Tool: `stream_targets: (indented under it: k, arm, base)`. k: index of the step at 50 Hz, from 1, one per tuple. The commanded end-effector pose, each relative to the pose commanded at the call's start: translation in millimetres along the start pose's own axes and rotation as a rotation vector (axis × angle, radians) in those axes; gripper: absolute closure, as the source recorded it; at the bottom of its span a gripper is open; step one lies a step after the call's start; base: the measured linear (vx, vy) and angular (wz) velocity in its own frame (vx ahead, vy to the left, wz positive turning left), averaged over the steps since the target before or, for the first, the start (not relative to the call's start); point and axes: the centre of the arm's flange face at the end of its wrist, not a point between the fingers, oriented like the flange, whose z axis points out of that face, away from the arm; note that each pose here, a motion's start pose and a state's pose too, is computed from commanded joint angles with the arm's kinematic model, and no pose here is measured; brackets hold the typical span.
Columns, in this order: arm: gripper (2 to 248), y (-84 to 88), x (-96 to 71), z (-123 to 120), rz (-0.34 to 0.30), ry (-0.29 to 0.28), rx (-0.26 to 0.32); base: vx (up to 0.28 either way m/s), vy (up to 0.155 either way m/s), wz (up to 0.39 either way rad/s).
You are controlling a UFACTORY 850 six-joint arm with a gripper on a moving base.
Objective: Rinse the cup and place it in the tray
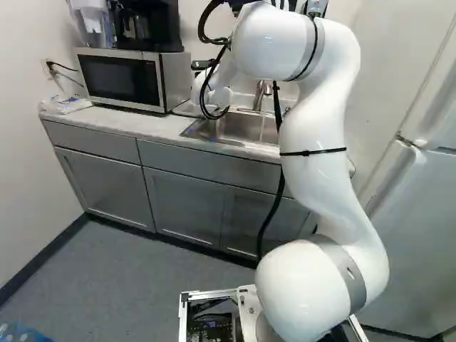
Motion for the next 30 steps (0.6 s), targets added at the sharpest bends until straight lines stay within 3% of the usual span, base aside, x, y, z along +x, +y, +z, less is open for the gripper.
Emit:
stream_targets:
  k: [30]
  arm:
    - [124, -1.7, -35.2, 32, 0.053, -0.022, -0.036]
  base:
    - [0.000, 0.000, 0.000]
